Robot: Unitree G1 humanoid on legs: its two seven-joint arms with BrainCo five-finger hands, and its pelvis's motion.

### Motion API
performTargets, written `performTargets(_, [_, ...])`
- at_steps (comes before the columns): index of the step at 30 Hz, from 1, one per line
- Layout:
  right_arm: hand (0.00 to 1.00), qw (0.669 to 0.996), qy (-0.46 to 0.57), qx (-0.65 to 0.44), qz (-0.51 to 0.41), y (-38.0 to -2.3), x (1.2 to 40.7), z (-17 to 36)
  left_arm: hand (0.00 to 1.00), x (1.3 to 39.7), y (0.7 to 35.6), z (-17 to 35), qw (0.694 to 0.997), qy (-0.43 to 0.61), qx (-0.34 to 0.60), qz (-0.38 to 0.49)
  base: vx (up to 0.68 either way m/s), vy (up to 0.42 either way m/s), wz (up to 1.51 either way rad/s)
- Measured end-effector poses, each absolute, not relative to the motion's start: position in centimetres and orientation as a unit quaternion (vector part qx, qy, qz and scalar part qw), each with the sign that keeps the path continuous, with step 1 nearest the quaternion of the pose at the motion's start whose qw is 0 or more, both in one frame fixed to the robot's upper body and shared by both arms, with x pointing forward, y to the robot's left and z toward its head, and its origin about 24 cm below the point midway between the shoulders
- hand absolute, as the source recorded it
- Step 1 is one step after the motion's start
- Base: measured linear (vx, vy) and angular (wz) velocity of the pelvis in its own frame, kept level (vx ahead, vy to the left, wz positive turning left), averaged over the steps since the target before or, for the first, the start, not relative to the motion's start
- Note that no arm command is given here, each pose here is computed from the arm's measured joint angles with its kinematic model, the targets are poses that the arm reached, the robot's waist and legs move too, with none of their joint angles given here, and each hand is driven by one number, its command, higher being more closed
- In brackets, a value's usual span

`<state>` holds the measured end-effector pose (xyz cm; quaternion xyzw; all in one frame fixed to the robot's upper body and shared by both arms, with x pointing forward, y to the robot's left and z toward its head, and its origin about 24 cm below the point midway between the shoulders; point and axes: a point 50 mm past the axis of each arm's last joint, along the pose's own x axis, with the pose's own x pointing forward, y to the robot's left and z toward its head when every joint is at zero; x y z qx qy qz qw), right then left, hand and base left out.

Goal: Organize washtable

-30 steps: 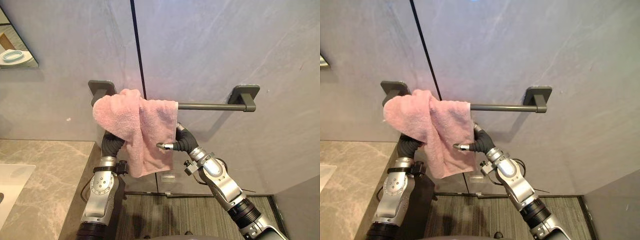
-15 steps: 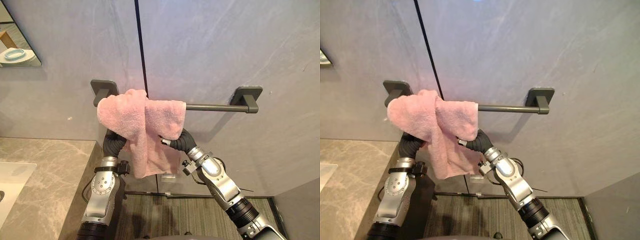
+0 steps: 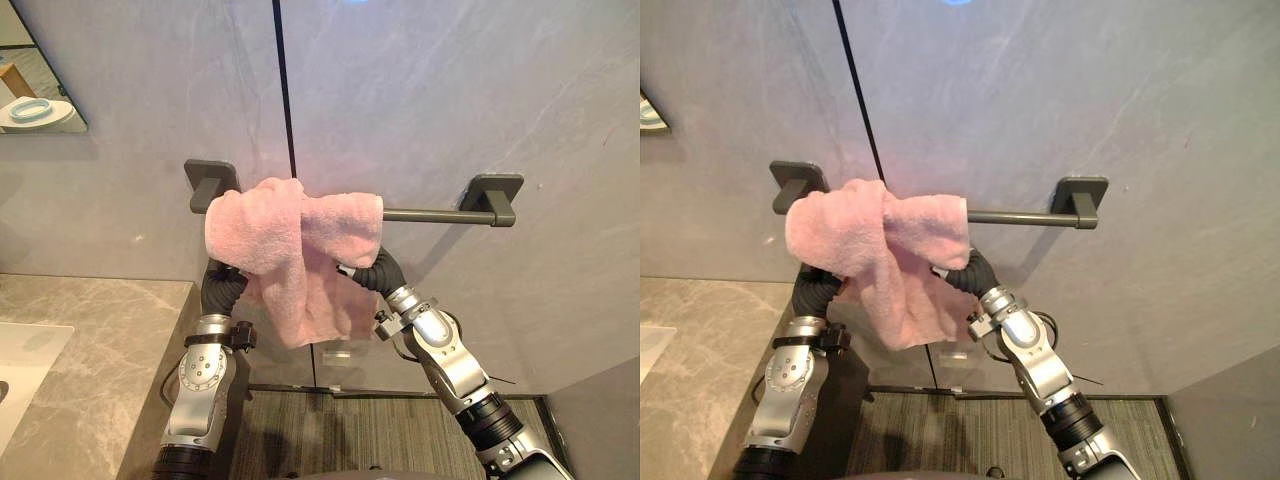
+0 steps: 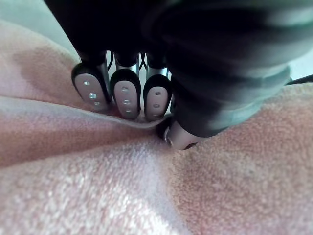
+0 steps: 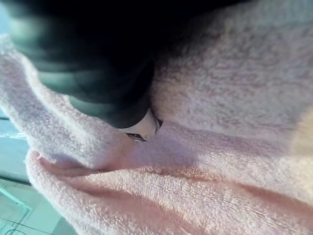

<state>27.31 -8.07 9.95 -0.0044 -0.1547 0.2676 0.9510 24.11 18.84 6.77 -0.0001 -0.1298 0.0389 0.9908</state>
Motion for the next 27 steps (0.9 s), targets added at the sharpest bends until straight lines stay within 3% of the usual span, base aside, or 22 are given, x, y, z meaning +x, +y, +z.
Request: performTargets(27, [1.00,0.974,-0.189,-0.007,0.121,-15.5,26.7,10.8,1.00,23.6,20.8,6.9,0.988,-0.135,0.009,0.069,0.00,0.000,0.00])
